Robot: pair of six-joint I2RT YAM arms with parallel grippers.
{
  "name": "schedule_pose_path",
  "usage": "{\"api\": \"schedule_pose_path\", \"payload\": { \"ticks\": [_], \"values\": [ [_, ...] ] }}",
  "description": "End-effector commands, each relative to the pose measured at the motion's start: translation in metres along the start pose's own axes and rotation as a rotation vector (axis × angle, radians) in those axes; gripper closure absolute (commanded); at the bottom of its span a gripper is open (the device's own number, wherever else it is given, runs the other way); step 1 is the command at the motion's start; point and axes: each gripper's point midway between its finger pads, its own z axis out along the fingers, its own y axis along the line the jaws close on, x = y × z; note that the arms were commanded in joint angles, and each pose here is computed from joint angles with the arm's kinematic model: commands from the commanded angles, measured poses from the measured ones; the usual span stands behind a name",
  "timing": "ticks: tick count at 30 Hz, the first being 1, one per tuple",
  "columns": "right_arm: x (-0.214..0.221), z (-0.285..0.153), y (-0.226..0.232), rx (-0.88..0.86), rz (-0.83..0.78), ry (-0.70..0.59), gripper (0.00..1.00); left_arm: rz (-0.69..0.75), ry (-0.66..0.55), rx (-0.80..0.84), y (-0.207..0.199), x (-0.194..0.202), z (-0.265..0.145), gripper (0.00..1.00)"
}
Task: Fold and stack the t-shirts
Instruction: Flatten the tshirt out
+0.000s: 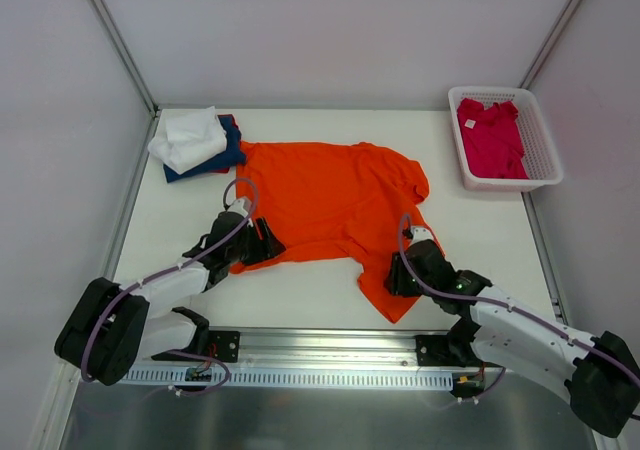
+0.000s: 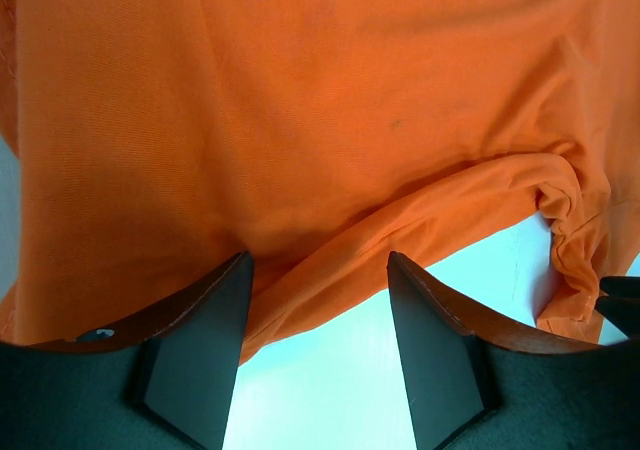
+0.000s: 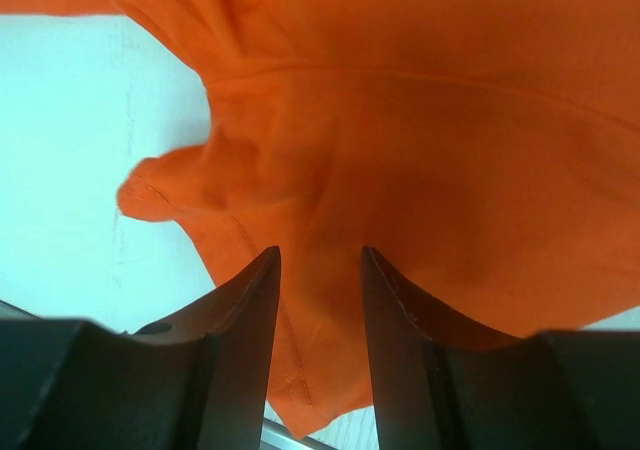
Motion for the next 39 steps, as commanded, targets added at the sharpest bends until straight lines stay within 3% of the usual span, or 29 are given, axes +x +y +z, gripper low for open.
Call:
{"api": "schedule_pose_path", "payload": {
  "ticks": [1, 12, 19, 25, 32, 39],
  "values": [
    [0.016, 0.000, -0.011, 0.045, 0.055, 0.024, 0.59, -0.005, 0.019, -0.030, 0.009, 0.010, -0.004, 0.43],
    [0.044, -0.015, -0.027, 0.159, 0.218, 0.108, 0.55, -0.006, 0.022, -0.021, 0.005, 0.011, -0.014, 0.43],
    [0.008, -0.060, -0.040, 0.244, 0.196, -0.016, 0.52, 0.003, -0.002, -0.024, 0.002, 0.005, -0.028, 0.42],
    [-0.002, -0.087, -0.045, 0.281, 0.171, -0.025, 0.51, 0.016, -0.036, -0.044, -0.001, -0.006, -0.041, 0.41],
    [-0.009, -0.078, -0.037, 0.241, 0.168, -0.051, 0.51, 0.023, -0.081, -0.013, -0.015, -0.021, -0.050, 0.41],
    [-0.005, -0.051, -0.022, 0.226, 0.113, 0.023, 0.51, 0.036, -0.075, -0.041, -0.013, -0.025, -0.046, 0.41]
  ]
}}
